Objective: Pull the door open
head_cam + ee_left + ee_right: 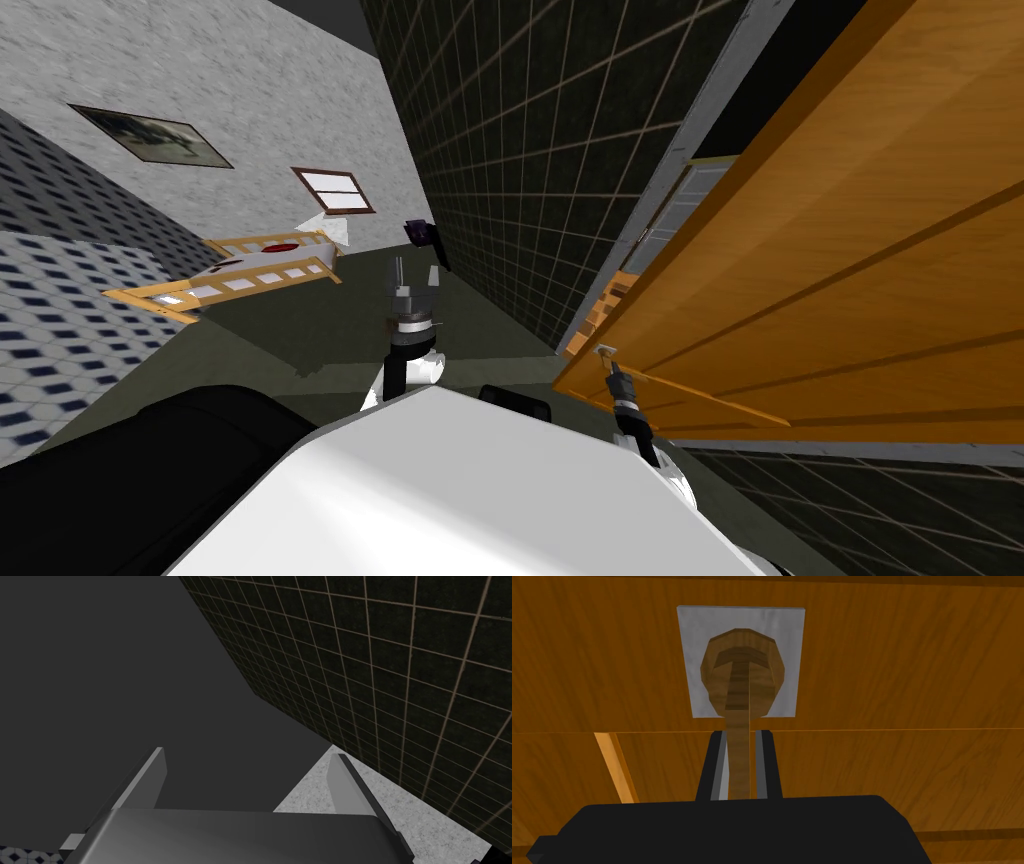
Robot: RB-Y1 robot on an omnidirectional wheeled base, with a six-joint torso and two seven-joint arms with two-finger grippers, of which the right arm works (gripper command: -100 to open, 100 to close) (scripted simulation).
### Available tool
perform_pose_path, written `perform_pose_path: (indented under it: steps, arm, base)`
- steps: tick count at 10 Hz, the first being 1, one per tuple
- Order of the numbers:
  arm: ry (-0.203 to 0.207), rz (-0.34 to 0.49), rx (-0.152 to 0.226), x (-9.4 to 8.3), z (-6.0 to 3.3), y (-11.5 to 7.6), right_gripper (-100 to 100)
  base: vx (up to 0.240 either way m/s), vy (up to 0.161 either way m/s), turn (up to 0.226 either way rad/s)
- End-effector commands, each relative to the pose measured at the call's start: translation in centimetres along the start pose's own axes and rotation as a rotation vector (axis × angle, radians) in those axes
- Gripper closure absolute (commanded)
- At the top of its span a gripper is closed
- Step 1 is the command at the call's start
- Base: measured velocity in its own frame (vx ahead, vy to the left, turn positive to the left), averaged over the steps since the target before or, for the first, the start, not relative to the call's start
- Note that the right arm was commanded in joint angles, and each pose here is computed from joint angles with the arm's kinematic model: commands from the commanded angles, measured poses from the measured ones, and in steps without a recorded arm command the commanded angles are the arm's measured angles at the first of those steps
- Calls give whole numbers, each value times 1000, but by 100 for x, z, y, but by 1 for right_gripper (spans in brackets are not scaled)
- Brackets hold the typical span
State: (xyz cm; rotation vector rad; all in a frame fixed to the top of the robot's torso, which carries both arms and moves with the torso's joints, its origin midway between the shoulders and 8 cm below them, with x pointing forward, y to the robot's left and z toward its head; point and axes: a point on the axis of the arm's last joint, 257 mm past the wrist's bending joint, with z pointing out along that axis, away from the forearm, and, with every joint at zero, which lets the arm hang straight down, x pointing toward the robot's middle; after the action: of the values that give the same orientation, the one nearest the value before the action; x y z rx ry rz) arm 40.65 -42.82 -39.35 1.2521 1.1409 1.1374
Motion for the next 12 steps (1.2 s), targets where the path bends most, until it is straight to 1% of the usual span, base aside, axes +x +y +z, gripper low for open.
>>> perform_pose_path:
  steps: [1, 2, 3, 4, 6, 9, 12]
  arm:
    - [28, 1, -2, 20, -52, 10, 100]
    - [42, 2, -1, 35, -75, 10, 100]
    - [34, 1, -1, 43, -55, 9, 100]
    - [36, 3, 6, 55, -76, -19, 100]
    - [35, 3, 6, 54, -75, -19, 100]
    - [35, 3, 6, 53, -74, -18, 100]
    - [34, 3, 6, 52, -73, -18, 100]
  base:
    - [-249, -85, 112]
    - [-256, -41, 85]
    - [-115, -10, 14]
    - [-177, -13, 22]
    - [-222, 23, 5]
    - [-231, -40, 12]
    - [-195, -7, -2]
